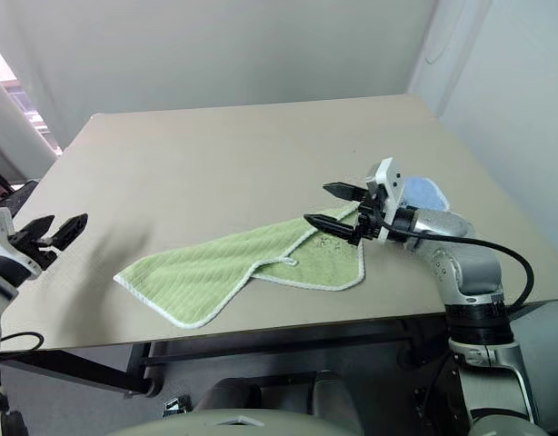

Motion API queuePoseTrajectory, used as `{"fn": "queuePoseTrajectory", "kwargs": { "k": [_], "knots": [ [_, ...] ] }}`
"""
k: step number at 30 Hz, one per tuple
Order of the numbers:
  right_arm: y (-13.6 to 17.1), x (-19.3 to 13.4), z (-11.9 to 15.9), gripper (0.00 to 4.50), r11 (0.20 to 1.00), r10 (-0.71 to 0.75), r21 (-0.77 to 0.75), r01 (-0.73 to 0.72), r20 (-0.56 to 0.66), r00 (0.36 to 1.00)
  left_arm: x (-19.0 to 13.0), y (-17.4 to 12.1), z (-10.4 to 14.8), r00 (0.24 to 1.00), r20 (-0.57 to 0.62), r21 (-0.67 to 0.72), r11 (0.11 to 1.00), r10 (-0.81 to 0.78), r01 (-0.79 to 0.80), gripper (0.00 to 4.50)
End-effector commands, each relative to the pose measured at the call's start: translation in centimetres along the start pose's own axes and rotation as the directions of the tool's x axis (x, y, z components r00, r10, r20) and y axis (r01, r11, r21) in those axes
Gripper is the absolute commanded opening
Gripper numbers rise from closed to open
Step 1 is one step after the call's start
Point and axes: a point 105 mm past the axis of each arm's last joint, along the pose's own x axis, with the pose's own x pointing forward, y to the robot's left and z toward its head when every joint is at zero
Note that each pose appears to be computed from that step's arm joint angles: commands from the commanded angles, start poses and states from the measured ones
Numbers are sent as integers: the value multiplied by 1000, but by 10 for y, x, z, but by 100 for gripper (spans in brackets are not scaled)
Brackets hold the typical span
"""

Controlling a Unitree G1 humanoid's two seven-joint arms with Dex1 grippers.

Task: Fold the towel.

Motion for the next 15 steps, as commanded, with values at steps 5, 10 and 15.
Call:
{"fn": "queuePoseTrajectory", "kwargs": {
  "k": [5, 10, 15],
  "knots": [
    [1, -3, 17, 448, 999, -39, -14, 40, 67, 997, -13, -39, 32, 985, 29, 43, 984, -172, 171, 428],
    [-20, -23, 1, 448, 988, -151, -16, 151, -2, 989, -6, -68, 23, 944, -46, 65, 942, -328, 330, 428],
    [-49, -49, -19, 448, 965, -261, -65, 255, -100, 960, 18, -86, 9, 921, -78, 91, 918, -381, 387, 428]
  ]
}}
